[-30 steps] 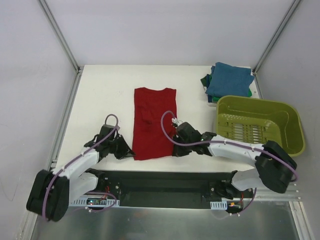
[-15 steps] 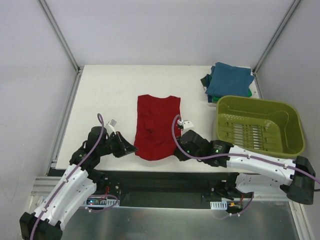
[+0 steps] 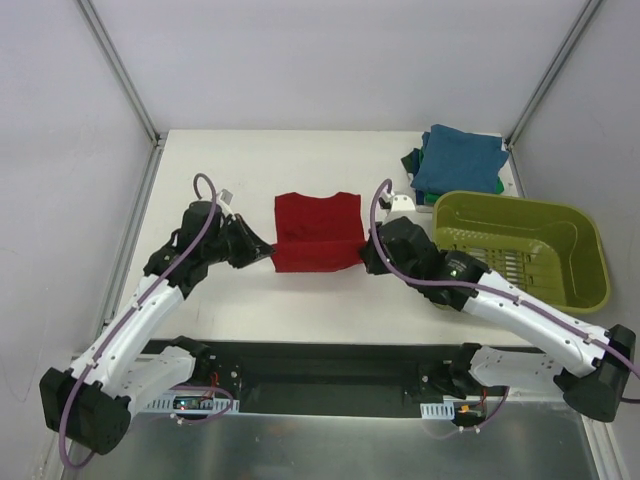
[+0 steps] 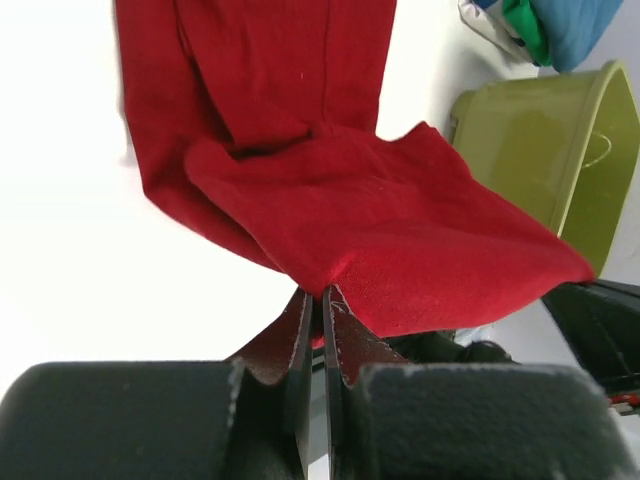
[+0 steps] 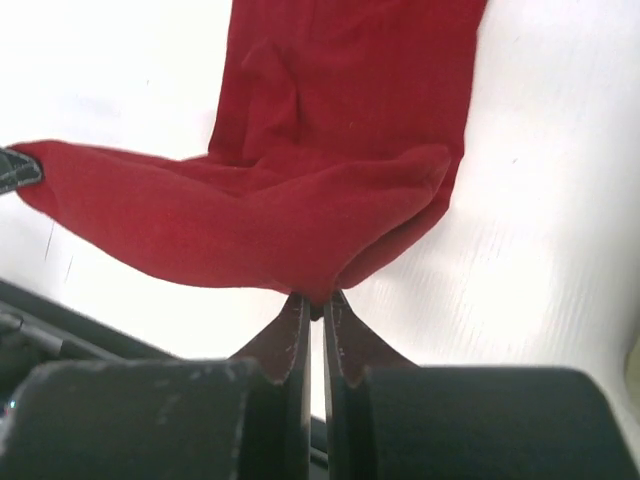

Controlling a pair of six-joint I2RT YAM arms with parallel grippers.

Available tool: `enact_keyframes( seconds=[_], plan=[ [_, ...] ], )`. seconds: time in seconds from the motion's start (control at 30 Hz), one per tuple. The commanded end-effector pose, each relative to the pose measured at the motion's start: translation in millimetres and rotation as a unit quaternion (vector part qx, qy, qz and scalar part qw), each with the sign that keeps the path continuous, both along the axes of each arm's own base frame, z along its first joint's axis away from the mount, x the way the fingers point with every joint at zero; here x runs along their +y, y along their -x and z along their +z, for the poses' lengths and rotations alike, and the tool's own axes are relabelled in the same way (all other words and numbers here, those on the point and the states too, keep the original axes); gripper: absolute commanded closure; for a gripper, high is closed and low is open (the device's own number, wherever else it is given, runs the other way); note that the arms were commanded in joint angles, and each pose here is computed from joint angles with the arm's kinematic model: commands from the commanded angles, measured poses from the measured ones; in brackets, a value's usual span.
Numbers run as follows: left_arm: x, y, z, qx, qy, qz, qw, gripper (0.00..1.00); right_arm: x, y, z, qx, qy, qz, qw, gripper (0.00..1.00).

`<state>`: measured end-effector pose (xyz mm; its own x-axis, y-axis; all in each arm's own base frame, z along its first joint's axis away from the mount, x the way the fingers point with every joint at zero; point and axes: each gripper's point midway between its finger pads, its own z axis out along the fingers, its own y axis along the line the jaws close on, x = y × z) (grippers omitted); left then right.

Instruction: Fold and stack the t-shirts

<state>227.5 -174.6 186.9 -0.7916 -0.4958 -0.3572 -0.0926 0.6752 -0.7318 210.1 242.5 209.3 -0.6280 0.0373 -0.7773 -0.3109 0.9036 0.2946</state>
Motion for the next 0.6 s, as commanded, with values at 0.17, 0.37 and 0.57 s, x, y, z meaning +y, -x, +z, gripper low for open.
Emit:
enact_keyframes(
  seconds=[0.17,0.37,0.57],
  plan=[
    [12.9,-69.8,23.3,-0.031,-0.038,0.034,0.998,1.0,-3.8,-70.3,40.7,-0.037,0.001,-0.019,0.999,0.99],
    [16.3,-104.1,19.3,-0.016,-0.04,0.034,0.998,1.0,-5.0,-109.3,36.8,-0.024,0.009,-0.029,0.999,0.99],
    [17.2,-136.0,9.5,0.002,-0.04,0.031,0.999,1.0,-2.2,-149.7,25.0,0.005,-0.002,-0.034,0.999,0.99]
  ],
)
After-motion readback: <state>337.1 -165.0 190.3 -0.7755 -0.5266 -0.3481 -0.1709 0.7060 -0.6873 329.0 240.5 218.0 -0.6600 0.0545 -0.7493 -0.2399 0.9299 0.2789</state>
